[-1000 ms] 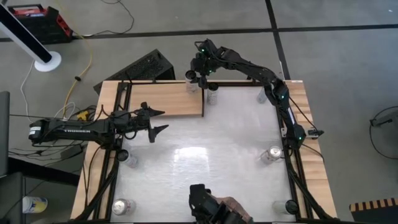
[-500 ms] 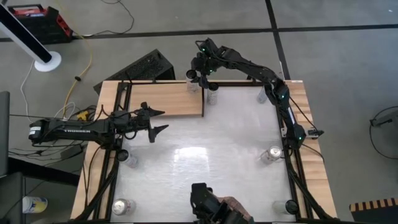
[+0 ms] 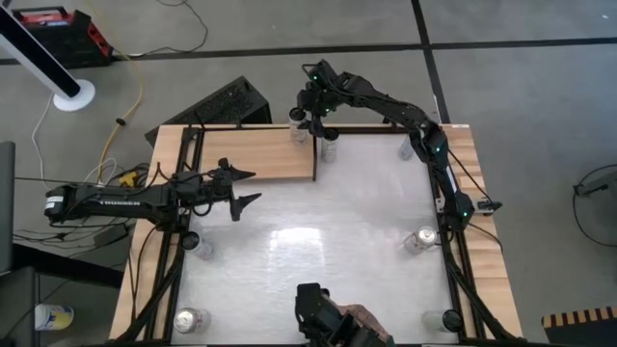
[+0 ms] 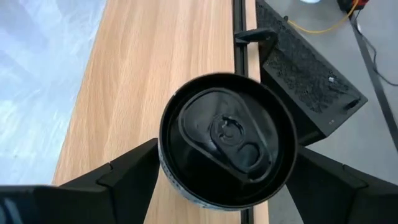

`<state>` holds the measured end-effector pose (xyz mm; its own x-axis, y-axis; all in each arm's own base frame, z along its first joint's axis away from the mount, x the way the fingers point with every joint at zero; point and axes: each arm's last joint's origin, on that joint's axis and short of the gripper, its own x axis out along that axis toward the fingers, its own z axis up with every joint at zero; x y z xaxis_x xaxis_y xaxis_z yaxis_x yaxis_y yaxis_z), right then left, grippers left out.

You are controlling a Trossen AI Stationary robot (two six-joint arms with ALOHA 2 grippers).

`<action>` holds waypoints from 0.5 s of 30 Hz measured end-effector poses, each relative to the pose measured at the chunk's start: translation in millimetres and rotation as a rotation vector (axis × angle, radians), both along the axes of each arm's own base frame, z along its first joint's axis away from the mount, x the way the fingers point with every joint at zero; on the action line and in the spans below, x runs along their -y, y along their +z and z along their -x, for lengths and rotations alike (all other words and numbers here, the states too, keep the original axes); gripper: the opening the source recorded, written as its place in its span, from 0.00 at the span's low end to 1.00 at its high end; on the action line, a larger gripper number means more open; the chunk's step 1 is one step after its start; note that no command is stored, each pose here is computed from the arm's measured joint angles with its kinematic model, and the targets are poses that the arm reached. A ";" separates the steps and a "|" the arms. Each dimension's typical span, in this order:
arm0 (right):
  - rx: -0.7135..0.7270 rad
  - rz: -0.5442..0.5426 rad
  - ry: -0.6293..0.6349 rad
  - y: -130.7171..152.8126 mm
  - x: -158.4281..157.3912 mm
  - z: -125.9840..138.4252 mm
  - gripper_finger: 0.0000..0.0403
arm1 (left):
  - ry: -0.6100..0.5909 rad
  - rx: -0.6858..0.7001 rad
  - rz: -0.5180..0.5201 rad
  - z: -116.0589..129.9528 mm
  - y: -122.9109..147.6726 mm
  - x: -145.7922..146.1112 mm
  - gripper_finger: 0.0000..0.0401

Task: Place canned beverage on shelf
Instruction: Put the right peach vibe celsius soda can on the shelf

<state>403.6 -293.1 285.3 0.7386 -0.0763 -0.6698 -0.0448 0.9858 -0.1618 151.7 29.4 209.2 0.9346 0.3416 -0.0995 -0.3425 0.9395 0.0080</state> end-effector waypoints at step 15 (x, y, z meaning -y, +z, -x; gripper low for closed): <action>0.004 0.061 -0.025 43.3 -10.8 2.5 0.85 | 0.000 -0.001 0.000 0.0 -0.1 0.0 0.79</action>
